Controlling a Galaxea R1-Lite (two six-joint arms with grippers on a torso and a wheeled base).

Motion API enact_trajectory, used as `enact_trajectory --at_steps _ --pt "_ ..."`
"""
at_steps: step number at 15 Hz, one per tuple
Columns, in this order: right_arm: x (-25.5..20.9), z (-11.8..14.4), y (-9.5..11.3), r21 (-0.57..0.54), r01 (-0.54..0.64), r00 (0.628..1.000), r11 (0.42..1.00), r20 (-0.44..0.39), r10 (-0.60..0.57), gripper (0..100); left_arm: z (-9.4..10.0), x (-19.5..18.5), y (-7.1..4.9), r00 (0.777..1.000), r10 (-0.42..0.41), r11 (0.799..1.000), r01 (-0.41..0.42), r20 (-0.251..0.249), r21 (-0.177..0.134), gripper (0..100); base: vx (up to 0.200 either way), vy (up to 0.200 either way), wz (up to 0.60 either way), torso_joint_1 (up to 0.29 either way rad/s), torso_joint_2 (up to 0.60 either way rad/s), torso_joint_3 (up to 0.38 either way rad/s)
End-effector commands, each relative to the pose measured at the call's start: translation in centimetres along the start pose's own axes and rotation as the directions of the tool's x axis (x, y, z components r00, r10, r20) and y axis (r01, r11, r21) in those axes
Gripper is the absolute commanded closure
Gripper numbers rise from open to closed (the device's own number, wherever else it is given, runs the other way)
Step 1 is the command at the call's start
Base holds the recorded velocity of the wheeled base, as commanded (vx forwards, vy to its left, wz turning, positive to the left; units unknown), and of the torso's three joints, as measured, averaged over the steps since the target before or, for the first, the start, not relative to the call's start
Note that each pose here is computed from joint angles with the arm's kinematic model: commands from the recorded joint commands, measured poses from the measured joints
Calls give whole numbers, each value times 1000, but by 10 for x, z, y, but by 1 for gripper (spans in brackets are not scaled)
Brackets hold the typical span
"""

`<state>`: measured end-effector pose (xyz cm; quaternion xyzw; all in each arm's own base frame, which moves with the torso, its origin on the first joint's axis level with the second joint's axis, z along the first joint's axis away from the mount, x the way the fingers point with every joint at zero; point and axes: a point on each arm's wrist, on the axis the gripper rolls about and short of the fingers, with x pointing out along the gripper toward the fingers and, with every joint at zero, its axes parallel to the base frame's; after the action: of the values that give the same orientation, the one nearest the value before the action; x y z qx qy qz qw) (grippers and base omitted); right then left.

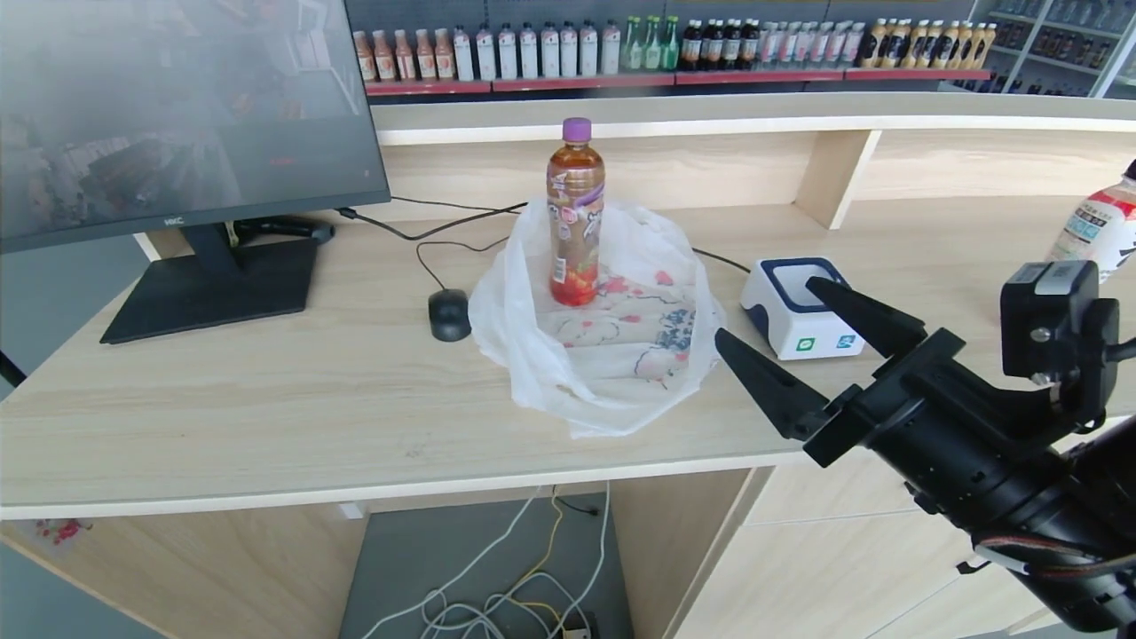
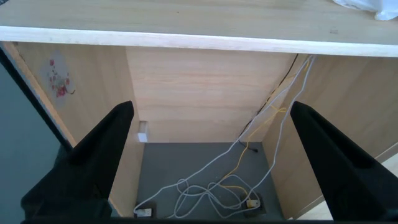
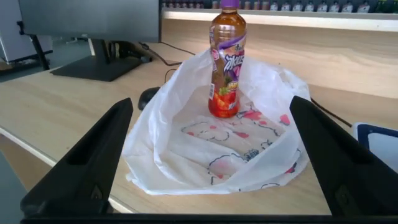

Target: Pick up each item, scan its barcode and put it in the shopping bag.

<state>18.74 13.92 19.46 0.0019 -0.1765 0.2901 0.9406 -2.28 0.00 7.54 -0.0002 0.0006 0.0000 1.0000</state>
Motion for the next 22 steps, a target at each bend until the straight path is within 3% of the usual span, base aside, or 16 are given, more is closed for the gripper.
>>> enact_trajectory --at_steps 1,22 --pt "2 -3 0 0 -1 1000 1000 -8 1 0 0 0 0 1000 0 1000 0 1 -1 0 0 -200 0 -2 2 -2" --pt "7 -7 -8 -13 34 999 999 -17 -34 0 0 0 0 1000 0 1000 0 1 -6 0 0 -200 0 3 1 2"
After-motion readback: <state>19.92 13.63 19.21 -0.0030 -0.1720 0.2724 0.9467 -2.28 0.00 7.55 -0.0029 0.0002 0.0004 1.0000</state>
